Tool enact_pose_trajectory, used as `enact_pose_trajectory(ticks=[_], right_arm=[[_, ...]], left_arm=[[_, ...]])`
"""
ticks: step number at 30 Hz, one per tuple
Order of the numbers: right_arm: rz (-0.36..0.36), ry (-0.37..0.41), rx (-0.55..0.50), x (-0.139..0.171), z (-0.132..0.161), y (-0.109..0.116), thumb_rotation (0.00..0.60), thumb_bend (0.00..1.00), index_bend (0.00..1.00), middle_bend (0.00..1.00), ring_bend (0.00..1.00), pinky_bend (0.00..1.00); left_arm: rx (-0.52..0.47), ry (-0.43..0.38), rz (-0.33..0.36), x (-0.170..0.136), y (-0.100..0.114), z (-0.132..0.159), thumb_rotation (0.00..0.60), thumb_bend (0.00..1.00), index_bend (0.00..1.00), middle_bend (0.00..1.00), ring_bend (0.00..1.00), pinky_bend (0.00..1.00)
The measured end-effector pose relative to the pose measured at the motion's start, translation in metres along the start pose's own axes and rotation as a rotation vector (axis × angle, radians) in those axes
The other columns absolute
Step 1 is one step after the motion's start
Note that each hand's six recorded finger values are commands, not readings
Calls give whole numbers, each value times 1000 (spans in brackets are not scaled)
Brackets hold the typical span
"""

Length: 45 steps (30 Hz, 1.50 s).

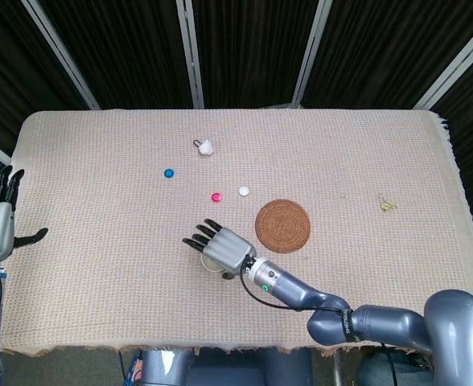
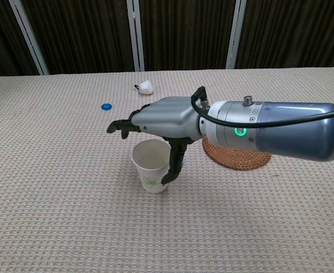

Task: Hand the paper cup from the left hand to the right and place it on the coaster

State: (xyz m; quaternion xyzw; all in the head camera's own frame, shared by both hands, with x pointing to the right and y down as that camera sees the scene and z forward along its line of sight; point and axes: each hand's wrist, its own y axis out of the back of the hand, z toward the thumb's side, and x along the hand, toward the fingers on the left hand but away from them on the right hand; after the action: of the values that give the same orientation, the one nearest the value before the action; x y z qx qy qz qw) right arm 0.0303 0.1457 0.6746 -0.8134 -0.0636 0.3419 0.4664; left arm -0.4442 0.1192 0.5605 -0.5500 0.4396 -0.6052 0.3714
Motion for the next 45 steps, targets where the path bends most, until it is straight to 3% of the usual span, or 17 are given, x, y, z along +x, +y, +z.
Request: enact_pose_trajectory(ticks=[5, 8, 20, 29, 36, 45], right_arm=[[5, -19, 0, -3, 3, -4, 600, 165, 237, 338, 248, 120], [-8, -27, -5, -4, 4, -3, 600, 200, 289, 380, 287, 135], [-85, -69, -18, 2, -9, 14, 600, 215, 307, 393, 298, 170], [-124, -200, 34, 15, -61, 32, 600, 215, 303, 393, 297, 170], [-60, -362, 60, 41, -122, 15, 600, 218, 299, 393, 295, 170], [-16, -434, 64, 69, -152, -2, 600, 218, 300, 393, 295, 171]], left_arm=[[-6, -10, -9, 1, 0, 0, 600, 0, 0, 0, 0, 0], [-7, -16, -11, 0, 0, 1, 600, 0, 0, 0, 0, 0], [-15, -27, -19, -2, 0, 3, 600, 0, 0, 0, 0, 0], [-17, -30, -27, -1, -1, 3, 600, 0, 0, 0, 0, 0], [-18, -34, -38, -1, -3, 4, 600, 0, 0, 0, 0, 0], [-11, -42, -43, -2, -5, 5, 600, 0, 0, 0, 0, 0]])
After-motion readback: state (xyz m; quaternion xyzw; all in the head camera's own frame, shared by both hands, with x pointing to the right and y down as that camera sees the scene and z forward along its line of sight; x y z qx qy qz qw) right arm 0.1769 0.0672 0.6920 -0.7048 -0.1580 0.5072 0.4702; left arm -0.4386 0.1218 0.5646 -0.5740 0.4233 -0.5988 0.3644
